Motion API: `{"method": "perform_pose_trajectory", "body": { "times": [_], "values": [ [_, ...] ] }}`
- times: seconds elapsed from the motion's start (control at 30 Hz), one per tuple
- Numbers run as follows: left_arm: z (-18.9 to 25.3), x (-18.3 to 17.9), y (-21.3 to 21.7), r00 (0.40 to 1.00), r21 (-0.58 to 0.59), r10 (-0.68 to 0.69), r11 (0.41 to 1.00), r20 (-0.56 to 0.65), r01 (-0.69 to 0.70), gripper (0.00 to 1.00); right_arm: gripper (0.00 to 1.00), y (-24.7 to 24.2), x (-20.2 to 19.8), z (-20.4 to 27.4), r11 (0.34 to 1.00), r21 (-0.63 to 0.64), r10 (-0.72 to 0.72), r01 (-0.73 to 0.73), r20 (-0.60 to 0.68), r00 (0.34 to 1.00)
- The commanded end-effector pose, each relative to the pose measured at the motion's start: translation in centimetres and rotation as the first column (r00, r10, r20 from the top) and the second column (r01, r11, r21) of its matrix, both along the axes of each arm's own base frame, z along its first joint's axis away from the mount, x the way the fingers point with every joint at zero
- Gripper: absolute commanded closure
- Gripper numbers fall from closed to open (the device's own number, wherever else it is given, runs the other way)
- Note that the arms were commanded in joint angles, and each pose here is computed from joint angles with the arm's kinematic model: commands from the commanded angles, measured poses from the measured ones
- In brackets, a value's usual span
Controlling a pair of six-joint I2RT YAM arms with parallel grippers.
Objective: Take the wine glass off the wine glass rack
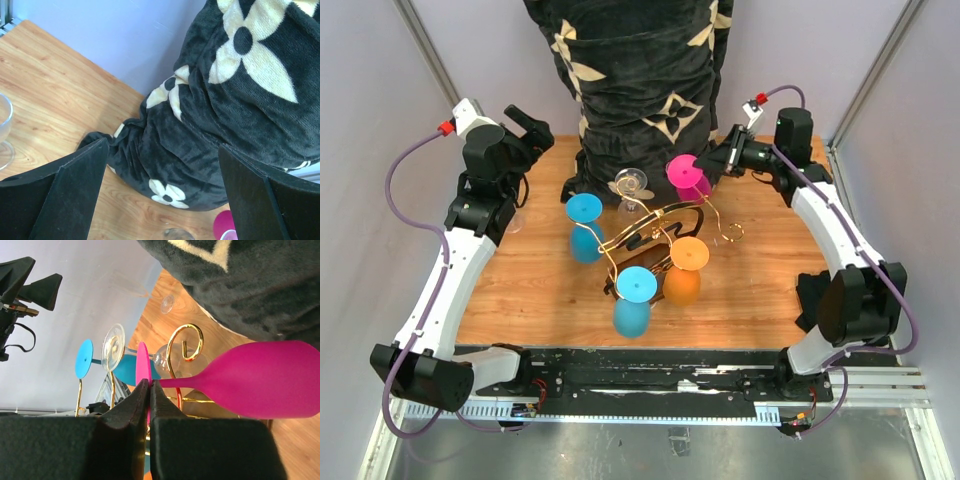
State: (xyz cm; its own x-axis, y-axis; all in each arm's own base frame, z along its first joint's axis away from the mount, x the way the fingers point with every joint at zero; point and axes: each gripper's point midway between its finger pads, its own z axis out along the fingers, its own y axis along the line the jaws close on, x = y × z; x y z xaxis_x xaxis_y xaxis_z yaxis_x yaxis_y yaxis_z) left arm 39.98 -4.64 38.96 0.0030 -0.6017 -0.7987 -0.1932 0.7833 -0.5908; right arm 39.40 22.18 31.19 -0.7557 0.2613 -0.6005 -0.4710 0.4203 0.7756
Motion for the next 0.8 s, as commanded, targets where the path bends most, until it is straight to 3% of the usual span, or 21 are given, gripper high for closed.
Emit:
{"method": "perform_pose_trajectory", "body": {
  "times": [0.0,0.2,0.37,0.47,0.57,0.67,0.77],
  "values": [
    [1.6,-0.2,-0.6,0.999,-0.020,-0.026,0.999,0.047,0.027,0.04,0.99,-2.8,-0.5,1.8,0.997,-0.065,-0.040,0.045,0.076,0.996],
    [2.4,0.3,-1.8,0.995,-0.019,-0.085,0.996,0.048,0.086,0.06,0.99,-4.4,-0.1,4.1,0.982,-0.160,-0.068,0.096,0.177,0.982],
    [4.3,1.9,-4.7,0.970,0.038,-0.242,0.970,0.009,0.241,0.07,0.99,-5.2,-0.6,7.9,0.900,-0.375,-0.046,0.225,0.430,0.902],
    [4.6,3.6,-6.6,0.938,0.082,-0.341,0.935,-0.057,0.345,0.07,0.99,-2.6,-2.4,10.1,0.783,-0.542,0.146,0.305,0.637,0.757],
    [4.9,5.5,-8.5,0.900,0.106,-0.427,0.894,-0.089,0.435,0.07,0.99,1.4,-4.8,11.7,0.669,-0.616,0.368,0.417,0.761,0.534],
    [6.7,6.1,-9.8,0.866,0.138,-0.497,0.855,-0.062,0.500,0.06,0.99,5.0,-7.4,12.0,0.606,-0.618,0.557,0.501,0.779,0.288],
    [8.8,6.3,-10.8,0.832,0.187,-0.554,0.815,-0.027,0.549,0.01,0.99,7.8,-9.1,10.9,0.540,-0.619,0.690,0.571,0.714,0.120]
  ]
}}
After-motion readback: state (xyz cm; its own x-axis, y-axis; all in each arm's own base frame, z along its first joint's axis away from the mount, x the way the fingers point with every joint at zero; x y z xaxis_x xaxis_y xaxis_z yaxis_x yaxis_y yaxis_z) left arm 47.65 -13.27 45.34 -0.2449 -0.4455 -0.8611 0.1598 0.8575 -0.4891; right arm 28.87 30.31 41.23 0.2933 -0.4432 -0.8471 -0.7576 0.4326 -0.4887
